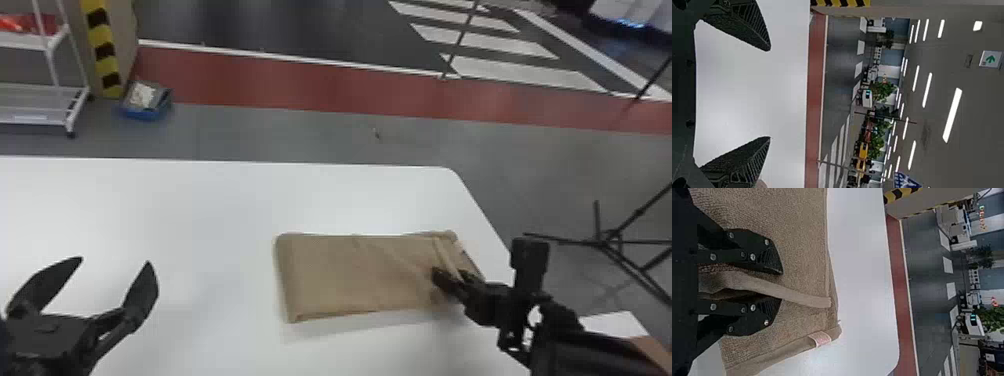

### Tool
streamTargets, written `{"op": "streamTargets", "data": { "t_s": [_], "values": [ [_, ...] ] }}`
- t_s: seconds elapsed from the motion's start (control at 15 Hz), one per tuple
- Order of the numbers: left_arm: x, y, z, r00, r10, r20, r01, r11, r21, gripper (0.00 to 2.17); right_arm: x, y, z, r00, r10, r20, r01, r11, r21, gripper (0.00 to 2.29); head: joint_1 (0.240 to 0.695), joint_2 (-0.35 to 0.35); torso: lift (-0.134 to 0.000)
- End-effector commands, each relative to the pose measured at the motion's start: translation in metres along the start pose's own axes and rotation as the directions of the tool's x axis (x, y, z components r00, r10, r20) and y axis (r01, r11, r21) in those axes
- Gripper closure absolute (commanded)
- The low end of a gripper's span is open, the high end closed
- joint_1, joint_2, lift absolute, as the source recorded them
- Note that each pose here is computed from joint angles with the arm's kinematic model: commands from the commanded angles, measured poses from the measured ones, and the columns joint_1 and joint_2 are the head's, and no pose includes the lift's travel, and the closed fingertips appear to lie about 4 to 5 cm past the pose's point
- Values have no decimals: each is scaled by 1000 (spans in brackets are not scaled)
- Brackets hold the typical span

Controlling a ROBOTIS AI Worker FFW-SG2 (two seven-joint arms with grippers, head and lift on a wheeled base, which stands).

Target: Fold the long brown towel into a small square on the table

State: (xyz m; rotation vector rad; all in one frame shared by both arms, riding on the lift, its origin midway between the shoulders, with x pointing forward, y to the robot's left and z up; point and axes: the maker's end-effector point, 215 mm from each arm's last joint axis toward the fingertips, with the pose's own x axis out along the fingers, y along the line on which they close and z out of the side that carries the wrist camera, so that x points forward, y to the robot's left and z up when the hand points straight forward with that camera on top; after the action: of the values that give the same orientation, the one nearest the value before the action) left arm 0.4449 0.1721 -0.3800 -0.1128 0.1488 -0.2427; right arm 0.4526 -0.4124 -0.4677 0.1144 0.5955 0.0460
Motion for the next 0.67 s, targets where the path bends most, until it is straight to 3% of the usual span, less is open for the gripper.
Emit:
{"op": "streamTargets", "data": {
  "t_s": [0.0, 0.07, 0.13, 0.2, 0.4, 0.47, 0.6],
  "values": [
    [0, 0, 1, 1000, -2, 2, 2, 1000, 2, 70, 0, 0, 0, 1000, 1, -1, -1, 1000, 1, 1352, 695, -292, -111],
    [0, 0, 1, 1000, -2, 2, 2, 1000, 2, 70, -1, -1, 0, 1000, -1, 0, 1, 1000, 2, 1362, 695, -292, -111],
    [0, 0, 1, 1000, -2, 2, 2, 1000, 2, 70, -1, -2, 0, 1000, -4, 0, 4, 1000, 3, 1625, 695, -292, -111],
    [0, 0, 1, 1000, -1, 2, 1, 1000, 2, 70, -1, -2, 0, 1000, -2, 0, 2, 1000, 6, 1710, 695, -293, -111],
    [0, 0, 1, 1000, -2, 5, 2, 1000, 1, 70, -2, 2, 8, 999, 20, 26, -21, 999, 36, 1710, 695, -295, -111],
    [0, -1, 2, 1000, -2, 6, 2, 1000, 0, 70, -3, 4, 15, 999, 27, 47, -29, 999, 43, 1710, 695, -293, -111],
    [0, -1, 2, 1000, -4, 6, 4, 1000, 0, 70, -23, 4, 63, 988, 45, 149, -57, 996, 72, 1710, 695, -289, -111]
  ]
}}
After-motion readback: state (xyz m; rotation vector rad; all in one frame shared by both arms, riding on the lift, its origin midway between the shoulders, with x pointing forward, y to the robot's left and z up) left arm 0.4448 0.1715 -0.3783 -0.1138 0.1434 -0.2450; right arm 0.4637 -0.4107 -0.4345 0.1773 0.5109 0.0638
